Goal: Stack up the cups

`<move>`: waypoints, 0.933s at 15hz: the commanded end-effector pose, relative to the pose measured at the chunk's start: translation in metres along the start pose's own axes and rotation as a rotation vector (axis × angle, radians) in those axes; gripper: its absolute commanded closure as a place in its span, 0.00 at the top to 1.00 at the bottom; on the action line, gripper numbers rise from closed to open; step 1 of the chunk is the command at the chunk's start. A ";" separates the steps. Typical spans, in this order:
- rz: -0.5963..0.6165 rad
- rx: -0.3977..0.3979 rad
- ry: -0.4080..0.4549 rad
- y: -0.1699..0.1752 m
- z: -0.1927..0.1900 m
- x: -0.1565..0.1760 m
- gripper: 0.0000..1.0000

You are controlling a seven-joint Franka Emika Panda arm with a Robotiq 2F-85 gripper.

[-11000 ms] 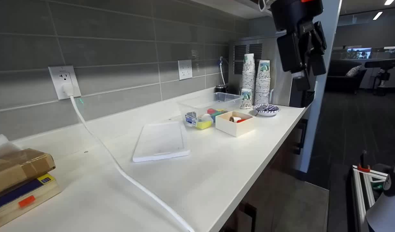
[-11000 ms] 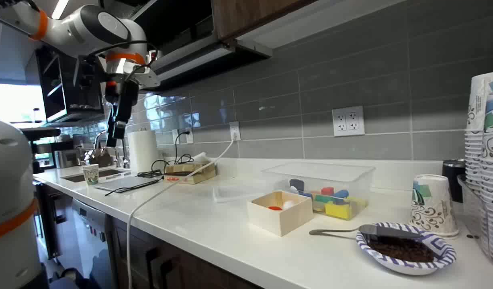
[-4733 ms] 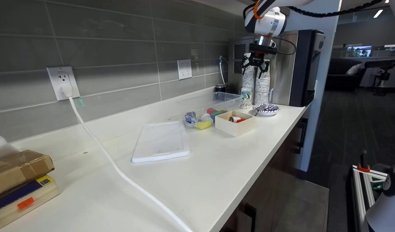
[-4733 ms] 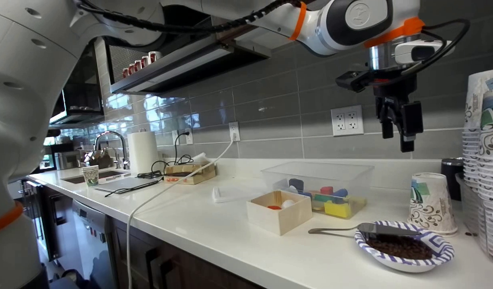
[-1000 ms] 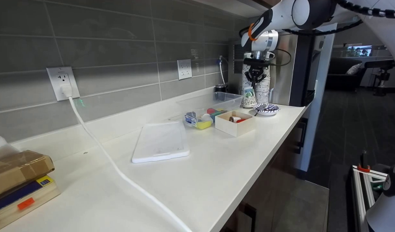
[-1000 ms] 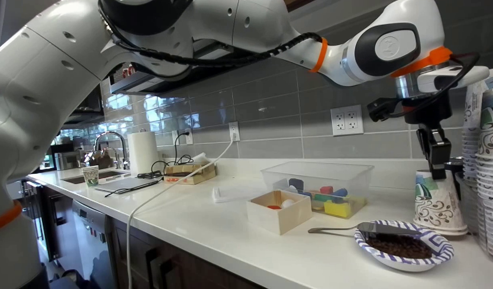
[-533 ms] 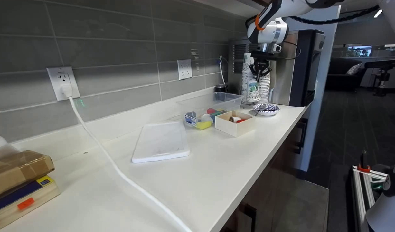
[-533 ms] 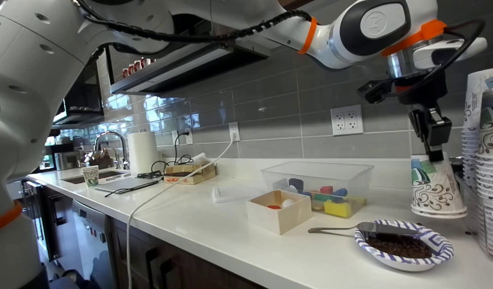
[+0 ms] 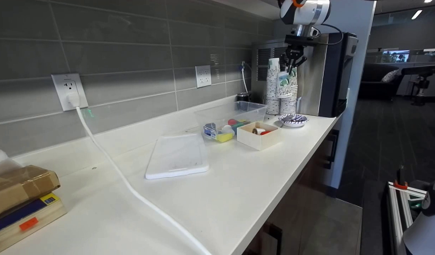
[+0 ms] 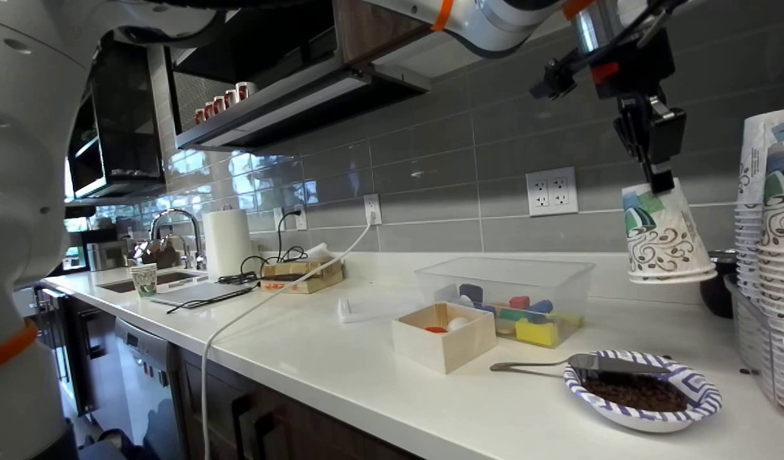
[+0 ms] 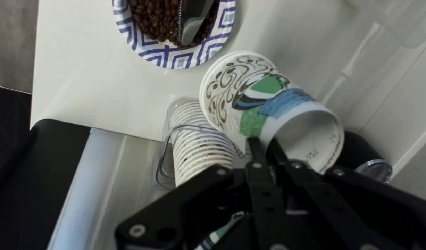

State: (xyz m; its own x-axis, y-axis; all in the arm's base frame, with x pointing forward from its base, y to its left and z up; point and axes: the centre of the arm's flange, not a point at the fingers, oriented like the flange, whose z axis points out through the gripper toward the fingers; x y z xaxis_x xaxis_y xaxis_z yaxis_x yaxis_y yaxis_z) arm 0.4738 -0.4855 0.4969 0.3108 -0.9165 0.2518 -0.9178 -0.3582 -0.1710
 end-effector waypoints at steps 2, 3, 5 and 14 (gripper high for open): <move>0.014 0.035 -0.006 0.030 -0.061 -0.029 0.02; 0.028 0.052 -0.006 0.035 -0.070 -0.028 0.02; 0.066 0.085 -0.010 0.046 -0.086 -0.023 0.02; 0.334 0.227 -0.050 0.077 -0.145 0.024 0.02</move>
State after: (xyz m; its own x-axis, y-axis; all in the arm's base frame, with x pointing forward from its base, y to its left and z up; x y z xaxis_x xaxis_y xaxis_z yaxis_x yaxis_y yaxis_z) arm 0.3746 -0.4942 0.6024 0.1085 -0.9823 0.1530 -0.9075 -0.1607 -0.3882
